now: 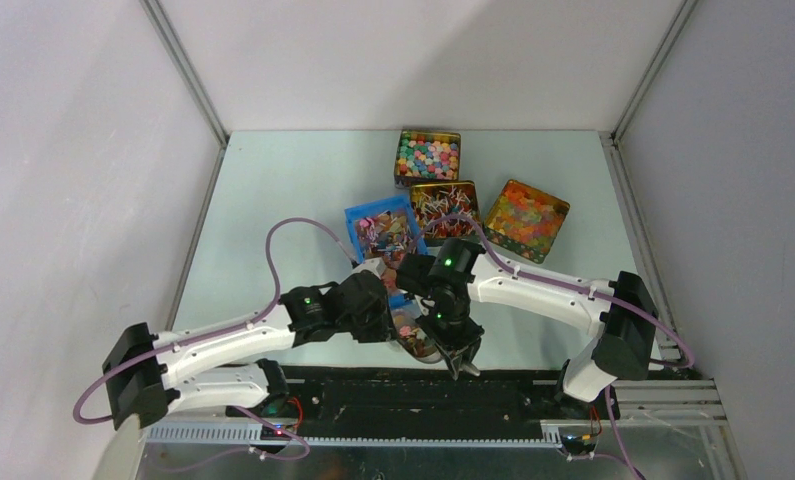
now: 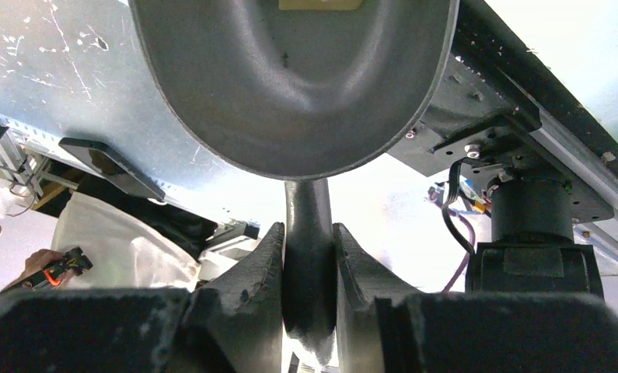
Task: Pack the candies
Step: Place the fake candies in the packing bottle.
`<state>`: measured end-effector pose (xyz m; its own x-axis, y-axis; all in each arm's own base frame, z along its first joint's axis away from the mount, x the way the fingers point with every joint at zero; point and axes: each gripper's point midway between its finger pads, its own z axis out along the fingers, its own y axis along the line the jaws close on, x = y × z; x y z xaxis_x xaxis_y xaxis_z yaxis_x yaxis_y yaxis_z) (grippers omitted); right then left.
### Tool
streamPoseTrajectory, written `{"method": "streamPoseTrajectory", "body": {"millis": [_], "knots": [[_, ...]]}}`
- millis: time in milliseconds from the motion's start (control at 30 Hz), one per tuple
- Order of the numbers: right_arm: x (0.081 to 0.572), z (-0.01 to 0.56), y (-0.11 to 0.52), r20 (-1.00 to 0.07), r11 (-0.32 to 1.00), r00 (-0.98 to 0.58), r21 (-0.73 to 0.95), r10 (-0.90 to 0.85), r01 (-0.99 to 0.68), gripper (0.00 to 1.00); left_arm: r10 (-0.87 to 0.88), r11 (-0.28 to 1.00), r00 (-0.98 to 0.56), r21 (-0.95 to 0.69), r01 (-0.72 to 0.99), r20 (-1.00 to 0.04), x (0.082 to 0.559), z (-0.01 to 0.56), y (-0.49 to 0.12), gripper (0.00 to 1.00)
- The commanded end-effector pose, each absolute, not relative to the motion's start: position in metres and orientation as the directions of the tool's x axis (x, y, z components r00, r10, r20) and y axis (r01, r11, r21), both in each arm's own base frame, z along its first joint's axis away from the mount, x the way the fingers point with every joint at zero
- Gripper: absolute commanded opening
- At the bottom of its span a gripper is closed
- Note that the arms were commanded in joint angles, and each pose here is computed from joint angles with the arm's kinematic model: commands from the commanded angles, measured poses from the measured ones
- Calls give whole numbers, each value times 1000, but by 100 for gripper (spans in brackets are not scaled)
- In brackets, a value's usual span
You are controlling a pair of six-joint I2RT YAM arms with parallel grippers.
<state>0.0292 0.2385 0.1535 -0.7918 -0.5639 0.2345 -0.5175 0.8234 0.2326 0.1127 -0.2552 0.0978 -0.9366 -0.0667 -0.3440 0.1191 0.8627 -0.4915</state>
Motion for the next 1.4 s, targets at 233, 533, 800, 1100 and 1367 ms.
{"method": "streamPoseTrajectory", "body": {"millis": [233, 533, 800, 1100, 1367], "knots": [[36, 174, 250, 174, 810, -802, 281, -571, -515, 0, -33, 845, -931, -508, 168, -363, 114, 110, -267, 21], [40, 178, 251, 157, 810, -807, 278, -569, -517, 0, -29, 848, -932, -503, 169, -362, 114, 110, -268, 15], [43, 180, 254, 154, 807, -804, 276, -574, -523, 0, -25, 854, -929, -491, 172, -369, 115, 112, -267, 15], [35, 171, 243, 215, 803, -778, 255, -590, -538, 0, -44, 855, -917, -490, 171, -397, 119, 118, -263, 19], [29, 164, 241, 252, 798, -758, 242, -602, -553, 0, -43, 856, -918, -489, 170, -394, 119, 117, -264, 22]]}}
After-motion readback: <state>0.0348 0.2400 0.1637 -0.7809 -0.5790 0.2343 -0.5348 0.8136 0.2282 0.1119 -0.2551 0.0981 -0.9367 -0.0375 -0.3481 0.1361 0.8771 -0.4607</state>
